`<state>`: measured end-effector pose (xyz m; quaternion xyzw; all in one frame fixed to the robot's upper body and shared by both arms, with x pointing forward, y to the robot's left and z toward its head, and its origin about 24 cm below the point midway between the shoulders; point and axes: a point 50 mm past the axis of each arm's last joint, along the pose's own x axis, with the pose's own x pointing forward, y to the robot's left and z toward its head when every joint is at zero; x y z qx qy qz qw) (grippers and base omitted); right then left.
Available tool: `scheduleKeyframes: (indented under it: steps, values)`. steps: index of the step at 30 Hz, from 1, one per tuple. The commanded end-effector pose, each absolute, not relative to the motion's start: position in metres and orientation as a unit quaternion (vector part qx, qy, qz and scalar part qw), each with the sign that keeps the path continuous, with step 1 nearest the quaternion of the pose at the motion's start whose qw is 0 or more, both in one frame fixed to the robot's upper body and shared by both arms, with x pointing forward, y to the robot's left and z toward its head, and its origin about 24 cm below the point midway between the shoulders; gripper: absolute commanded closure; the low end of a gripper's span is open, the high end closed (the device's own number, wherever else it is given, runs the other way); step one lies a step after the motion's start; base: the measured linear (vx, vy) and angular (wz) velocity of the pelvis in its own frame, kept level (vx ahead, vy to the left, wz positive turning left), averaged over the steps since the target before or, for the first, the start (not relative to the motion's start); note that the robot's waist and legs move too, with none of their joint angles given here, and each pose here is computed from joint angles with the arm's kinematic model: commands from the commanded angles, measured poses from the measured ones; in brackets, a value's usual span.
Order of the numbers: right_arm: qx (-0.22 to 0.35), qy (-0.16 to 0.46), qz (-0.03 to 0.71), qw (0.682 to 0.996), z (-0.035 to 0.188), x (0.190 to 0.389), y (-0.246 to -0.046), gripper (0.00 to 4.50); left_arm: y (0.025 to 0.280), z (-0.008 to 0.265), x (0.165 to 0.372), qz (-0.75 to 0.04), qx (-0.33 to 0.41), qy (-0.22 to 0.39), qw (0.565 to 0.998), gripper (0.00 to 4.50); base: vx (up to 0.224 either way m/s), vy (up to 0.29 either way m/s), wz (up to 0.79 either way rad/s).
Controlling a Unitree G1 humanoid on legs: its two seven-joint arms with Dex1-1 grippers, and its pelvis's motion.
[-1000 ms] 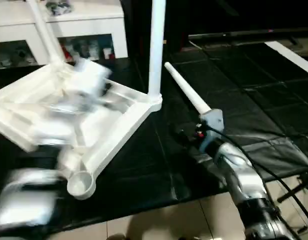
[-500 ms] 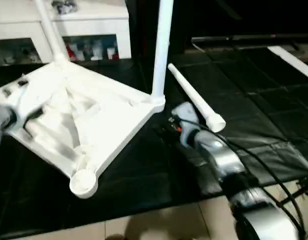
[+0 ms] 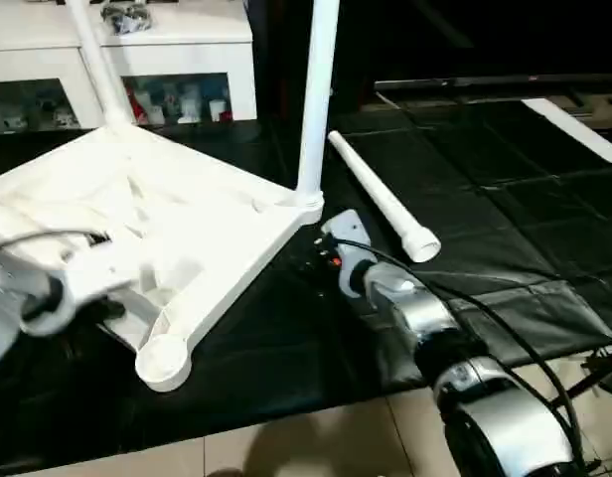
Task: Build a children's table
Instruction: Rotate table base
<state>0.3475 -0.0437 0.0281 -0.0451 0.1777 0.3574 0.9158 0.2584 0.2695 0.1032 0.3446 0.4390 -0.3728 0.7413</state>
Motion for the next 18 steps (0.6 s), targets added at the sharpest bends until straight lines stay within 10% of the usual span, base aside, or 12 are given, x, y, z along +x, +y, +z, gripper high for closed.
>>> scheduleKeyframes:
  steps: [1,18]
  values:
    - [-0.052,0.179,0.358,0.915,0.03,0.349,-0.041,0.0,0.26,0.091,0.255,-0.4,0.337,0.444,0.728,4.47,0.0,0.0,0.0]
    - [-0.035,0.186,0.38,0.905,0.028,0.345,-0.024,0.0,0.168,0.081,0.255,-0.597,0.236,0.347,0.683,4.47,0.0,0.0,0.0]
